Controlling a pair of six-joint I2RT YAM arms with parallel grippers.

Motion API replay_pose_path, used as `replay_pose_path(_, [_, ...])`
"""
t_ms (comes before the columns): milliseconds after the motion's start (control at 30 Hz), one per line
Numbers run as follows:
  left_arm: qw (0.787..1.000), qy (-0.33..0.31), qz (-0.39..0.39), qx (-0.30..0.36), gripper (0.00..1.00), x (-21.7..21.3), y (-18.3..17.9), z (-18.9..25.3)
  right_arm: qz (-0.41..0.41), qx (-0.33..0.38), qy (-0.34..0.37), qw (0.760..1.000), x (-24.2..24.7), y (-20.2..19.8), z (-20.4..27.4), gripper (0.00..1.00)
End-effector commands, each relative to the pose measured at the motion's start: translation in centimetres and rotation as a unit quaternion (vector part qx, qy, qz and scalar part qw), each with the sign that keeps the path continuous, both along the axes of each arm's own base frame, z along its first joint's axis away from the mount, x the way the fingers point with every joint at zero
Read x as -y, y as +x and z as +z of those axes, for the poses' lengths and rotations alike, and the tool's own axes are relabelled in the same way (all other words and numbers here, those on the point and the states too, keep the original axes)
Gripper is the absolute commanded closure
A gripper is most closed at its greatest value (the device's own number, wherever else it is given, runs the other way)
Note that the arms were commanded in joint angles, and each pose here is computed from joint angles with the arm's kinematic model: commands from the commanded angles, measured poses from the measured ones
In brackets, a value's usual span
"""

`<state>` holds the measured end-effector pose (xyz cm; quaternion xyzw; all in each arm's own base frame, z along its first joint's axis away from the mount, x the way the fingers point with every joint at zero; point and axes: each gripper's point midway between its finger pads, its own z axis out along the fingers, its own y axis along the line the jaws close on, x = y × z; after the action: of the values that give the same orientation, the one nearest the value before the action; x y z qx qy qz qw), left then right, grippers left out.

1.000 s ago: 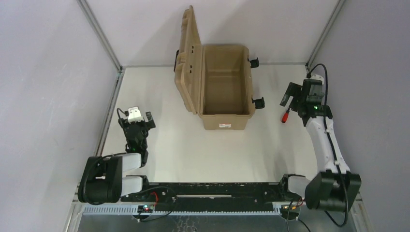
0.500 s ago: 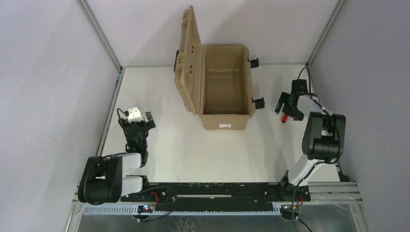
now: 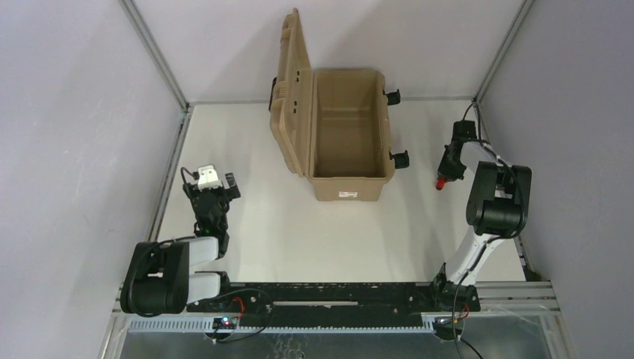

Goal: Put the screwdriver in the bin

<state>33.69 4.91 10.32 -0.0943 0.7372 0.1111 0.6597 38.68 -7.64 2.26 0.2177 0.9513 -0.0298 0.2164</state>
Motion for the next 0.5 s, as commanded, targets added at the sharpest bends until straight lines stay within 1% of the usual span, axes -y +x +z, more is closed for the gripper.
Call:
replay_pose_path(0, [0.999, -0.001, 0.003, 0.053, 0.0, -0.2, 1.5, 3.3, 0.016, 0.088, -0.028, 0.996, 0.5, 1.9, 8.8, 0.96])
replay_pose_path(67, [0.999, -0.001, 0.003, 0.052, 0.0, -0.2, 1.4, 3.3, 0.031, 0.113, -0.037, 0.992, 0.2, 2.0, 12.0, 0.98])
replay_pose_path(300, [0.999, -0.001, 0.003, 0.053, 0.0, -0.2, 1.5, 3.3, 0.101, 0.171, -0.037, 0.979, -3.3, 1.8, 21.3, 0.98])
replay_pose_path(400, [0.999, -0.001, 0.003, 0.053, 0.0, -0.2, 1.4, 3.3, 0.129, 0.198, -0.043, 0.971, -6.5, 2.2, 25.5, 0.98])
replay_pose_path(467, [0.999, -0.001, 0.003, 0.053, 0.0, -0.2, 1.5, 3.3, 0.138, 0.211, -0.031, 0.967, -9.4, 2.5, 27.2, 0.97])
